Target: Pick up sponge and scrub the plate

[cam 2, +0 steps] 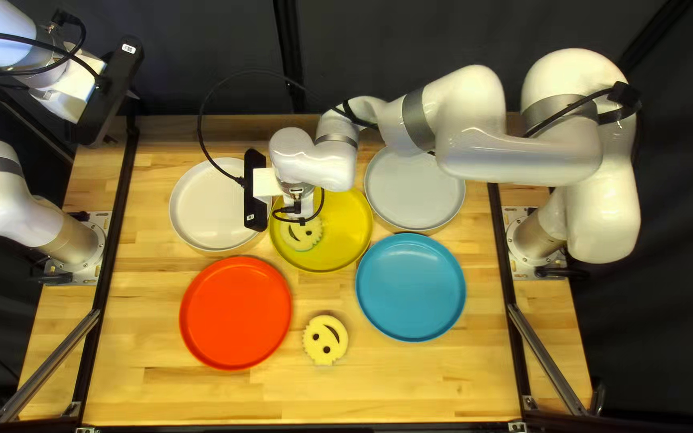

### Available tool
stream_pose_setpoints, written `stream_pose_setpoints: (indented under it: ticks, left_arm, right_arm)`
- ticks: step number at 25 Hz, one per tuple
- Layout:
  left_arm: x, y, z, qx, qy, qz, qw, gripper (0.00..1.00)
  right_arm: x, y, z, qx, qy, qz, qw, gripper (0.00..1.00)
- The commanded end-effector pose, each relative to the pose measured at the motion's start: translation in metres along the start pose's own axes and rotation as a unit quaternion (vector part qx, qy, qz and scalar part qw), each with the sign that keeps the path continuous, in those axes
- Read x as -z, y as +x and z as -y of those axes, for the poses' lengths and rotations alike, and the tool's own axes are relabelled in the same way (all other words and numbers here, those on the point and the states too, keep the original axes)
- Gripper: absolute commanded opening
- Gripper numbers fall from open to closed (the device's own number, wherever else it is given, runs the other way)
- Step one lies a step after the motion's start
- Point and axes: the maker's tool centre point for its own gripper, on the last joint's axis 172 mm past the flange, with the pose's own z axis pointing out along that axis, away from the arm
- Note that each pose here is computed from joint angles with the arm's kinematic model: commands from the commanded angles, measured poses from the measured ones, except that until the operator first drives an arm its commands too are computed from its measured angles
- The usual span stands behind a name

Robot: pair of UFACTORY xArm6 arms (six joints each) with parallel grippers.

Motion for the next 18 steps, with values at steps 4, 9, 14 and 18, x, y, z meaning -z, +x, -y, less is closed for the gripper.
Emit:
stream_pose_setpoints:
  ticks: [4,9,14,18]
  left_arm:
    - [0.0,0.0,0.0,0.0,0.0,0.0,1.0,1.0]
    - [0.0,0.0,0.0,0.0,0.0,0.0,1.0,1.0]
    - [0.0,0.0,0.0,0.0,0.0,0.0,1.0,1.0]
    - [0.0,0.0,0.0,0.0,0.0,0.0,1.0,1.0]
  right_arm:
    - [-0.001,-0.014,-0.045,-0.017,0.007,0.003,0.9998,0.0]
    - [-0.001,-0.016,-0.045,-0.022,0.009,0.002,0.9997,0.0]
    - [-0.004,-0.014,-0.012,-0.01,0.005,-0.003,0.9999,0.0]
    - [-0.001,-0.017,0.014,0.0,-0.002,-0.008,1.0,0.0]
